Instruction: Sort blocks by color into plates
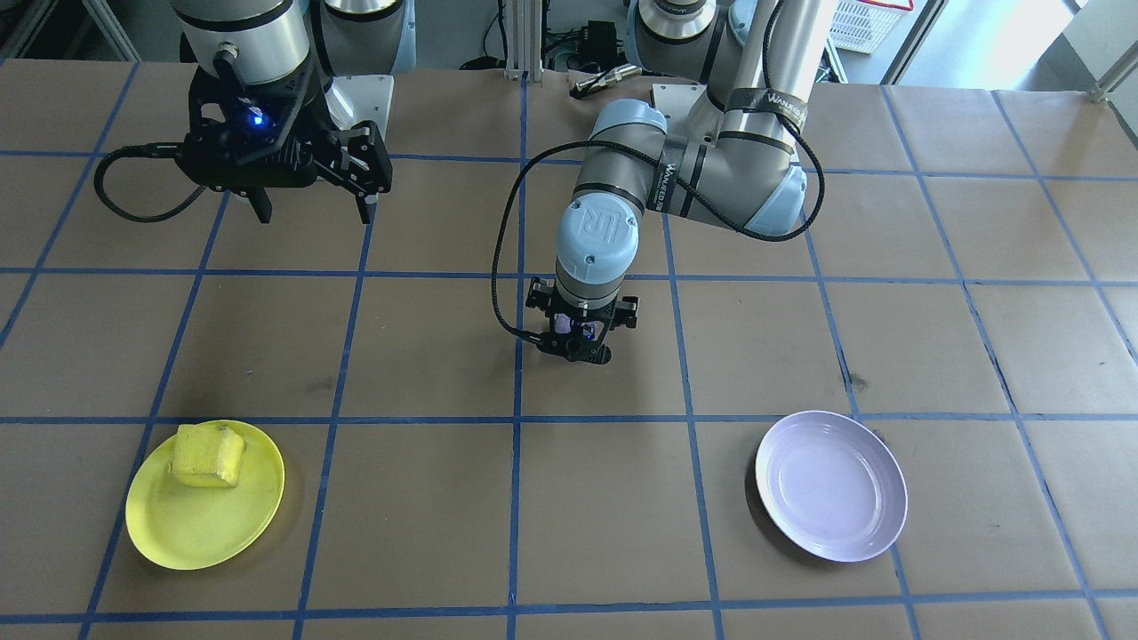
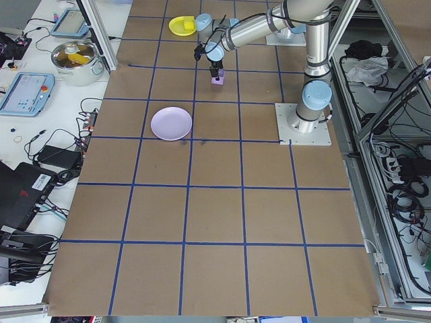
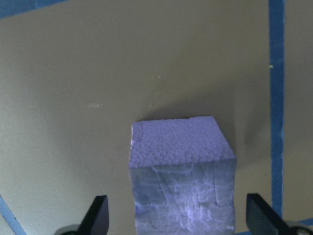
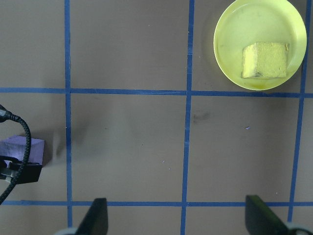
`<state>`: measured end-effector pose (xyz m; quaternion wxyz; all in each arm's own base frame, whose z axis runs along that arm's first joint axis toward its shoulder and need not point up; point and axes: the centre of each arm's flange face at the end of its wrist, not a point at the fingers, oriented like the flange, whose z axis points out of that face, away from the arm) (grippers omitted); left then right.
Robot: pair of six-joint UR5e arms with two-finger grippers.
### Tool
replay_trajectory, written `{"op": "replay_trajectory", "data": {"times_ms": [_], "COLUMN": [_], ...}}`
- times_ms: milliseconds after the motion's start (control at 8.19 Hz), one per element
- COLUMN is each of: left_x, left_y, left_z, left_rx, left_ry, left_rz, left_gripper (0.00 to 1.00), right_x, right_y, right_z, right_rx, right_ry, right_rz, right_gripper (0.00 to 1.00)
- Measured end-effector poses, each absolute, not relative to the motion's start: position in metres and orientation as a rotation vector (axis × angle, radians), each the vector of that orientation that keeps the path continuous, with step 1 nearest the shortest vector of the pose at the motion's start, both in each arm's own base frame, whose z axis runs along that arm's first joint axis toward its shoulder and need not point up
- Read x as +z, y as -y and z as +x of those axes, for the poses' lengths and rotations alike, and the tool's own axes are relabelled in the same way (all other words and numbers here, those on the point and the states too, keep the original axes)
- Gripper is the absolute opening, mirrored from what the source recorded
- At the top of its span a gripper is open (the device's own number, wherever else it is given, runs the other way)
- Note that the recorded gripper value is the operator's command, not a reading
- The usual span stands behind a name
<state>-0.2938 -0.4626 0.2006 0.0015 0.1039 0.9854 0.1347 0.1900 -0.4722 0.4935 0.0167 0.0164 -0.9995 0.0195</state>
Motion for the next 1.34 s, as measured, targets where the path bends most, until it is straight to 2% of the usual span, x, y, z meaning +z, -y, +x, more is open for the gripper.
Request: {"op": "replay_trajectory", "data": {"times_ms": [122,244,977,1344], "left_x": [0.199,0.198,0.216,0.25], "left_y": [0.461,0.46,0.468,0.522], "left_z": [-0.294,-0.294,-0.28,-0.21], "left_rx": [0.429,0.433,0.409,0.335], "left_ry": [-3.091,-3.09,-3.095,-3.061], "left_rz": [0.324,0.325,0.318,0.414], "left_gripper": [0.12,0.0,0.0,0.0], "right_x": [0.491,0.489,0.484,0.485], "right_y": [0.472,0.472,0.472,0.473], "right_z": [0.19,0.19,0.19,0.189], "right_rx": [0.056,0.051,0.035,0.042], "right_ry": [3.106,3.109,3.102,3.092], "right_rz": [0.078,0.101,0.102,0.104], "right_gripper": [1.0,1.0,1.0,1.0]}}
